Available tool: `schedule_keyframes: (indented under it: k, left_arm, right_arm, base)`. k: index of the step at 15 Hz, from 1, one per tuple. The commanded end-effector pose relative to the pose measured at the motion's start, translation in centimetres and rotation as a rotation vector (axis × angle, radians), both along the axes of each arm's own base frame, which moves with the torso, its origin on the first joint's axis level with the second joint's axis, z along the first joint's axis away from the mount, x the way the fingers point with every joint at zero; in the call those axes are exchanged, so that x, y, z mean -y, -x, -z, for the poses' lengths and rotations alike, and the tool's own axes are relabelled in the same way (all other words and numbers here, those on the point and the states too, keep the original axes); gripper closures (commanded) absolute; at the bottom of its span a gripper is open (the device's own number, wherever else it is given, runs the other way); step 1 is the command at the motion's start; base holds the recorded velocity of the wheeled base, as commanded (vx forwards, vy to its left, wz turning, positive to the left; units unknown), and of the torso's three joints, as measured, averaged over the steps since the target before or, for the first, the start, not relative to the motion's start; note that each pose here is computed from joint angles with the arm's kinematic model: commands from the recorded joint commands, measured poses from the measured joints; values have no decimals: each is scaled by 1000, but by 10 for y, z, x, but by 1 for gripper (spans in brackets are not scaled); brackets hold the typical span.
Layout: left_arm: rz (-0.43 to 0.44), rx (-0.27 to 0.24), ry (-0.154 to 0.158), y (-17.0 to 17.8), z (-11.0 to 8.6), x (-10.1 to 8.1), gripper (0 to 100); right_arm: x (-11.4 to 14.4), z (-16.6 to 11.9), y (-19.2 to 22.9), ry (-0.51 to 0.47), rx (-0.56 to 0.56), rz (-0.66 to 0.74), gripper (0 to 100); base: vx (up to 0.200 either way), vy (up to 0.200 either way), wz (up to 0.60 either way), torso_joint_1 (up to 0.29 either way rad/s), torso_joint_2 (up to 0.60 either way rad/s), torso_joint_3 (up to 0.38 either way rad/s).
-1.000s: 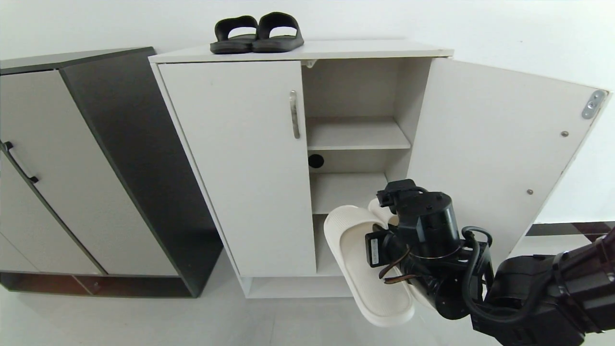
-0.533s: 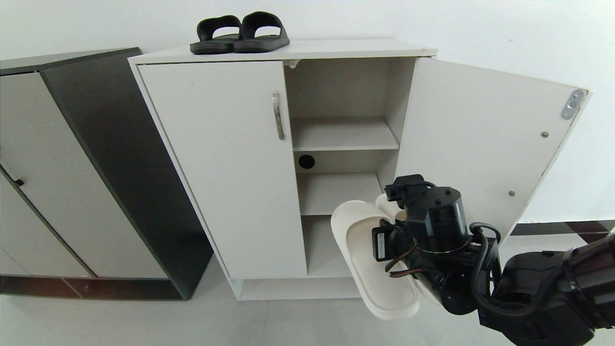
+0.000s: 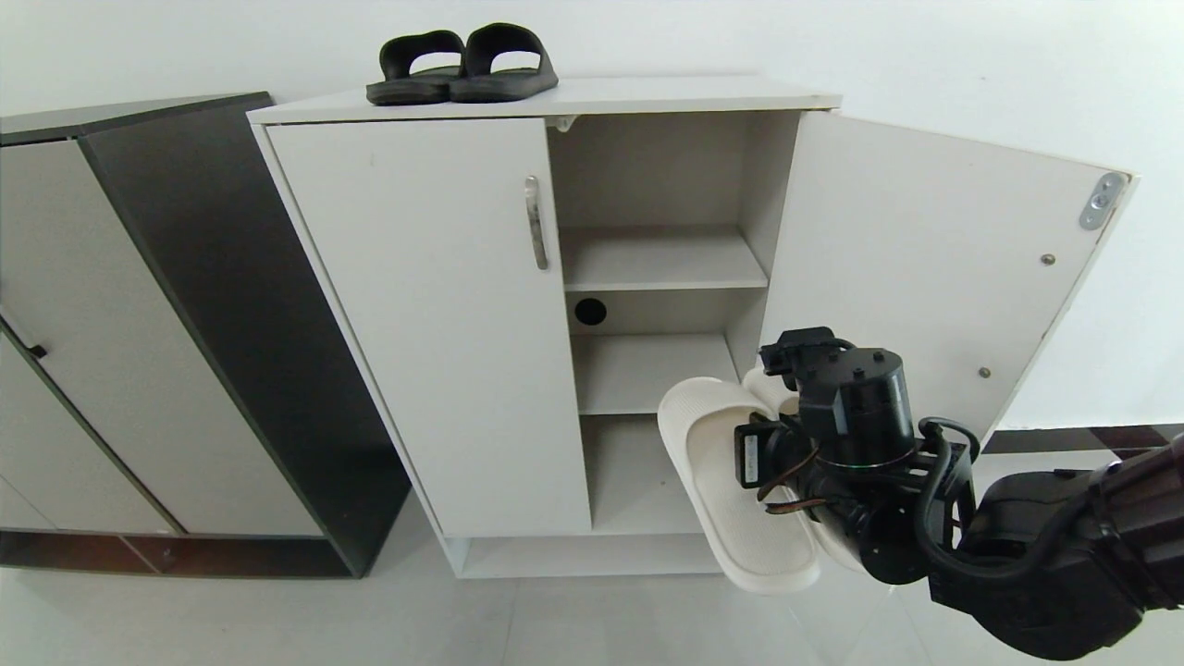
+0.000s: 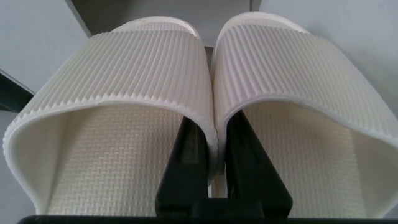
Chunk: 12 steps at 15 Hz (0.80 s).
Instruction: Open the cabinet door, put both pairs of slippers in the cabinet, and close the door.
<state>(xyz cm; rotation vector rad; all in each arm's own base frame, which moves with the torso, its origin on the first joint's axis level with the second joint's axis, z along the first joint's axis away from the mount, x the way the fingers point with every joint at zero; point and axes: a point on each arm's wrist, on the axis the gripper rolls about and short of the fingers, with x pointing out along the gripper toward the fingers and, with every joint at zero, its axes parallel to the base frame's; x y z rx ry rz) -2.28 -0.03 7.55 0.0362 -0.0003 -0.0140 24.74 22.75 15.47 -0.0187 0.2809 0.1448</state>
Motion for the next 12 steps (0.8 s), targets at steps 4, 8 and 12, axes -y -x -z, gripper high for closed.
schedule_keyframes:
  k: [4, 8, 12]
  left_arm:
    - [1, -2, -1, 0, 0, 0, 100]
    - [0, -2, 1, 0, 0, 0, 100]
    - [0, -2, 4, 0, 0, 0, 100]
  right_arm:
    - [5, -1, -4, -2, 2, 18, 100]
    - [8, -1, -7, -1, 2, 32, 100]
    - [16, 0, -14, 13, 2, 54, 100]
  base:
    - [0, 0, 0, 0, 0, 0]
    - [0, 0, 0, 0, 0, 0]
    - [0, 0, 0, 0, 0, 0]
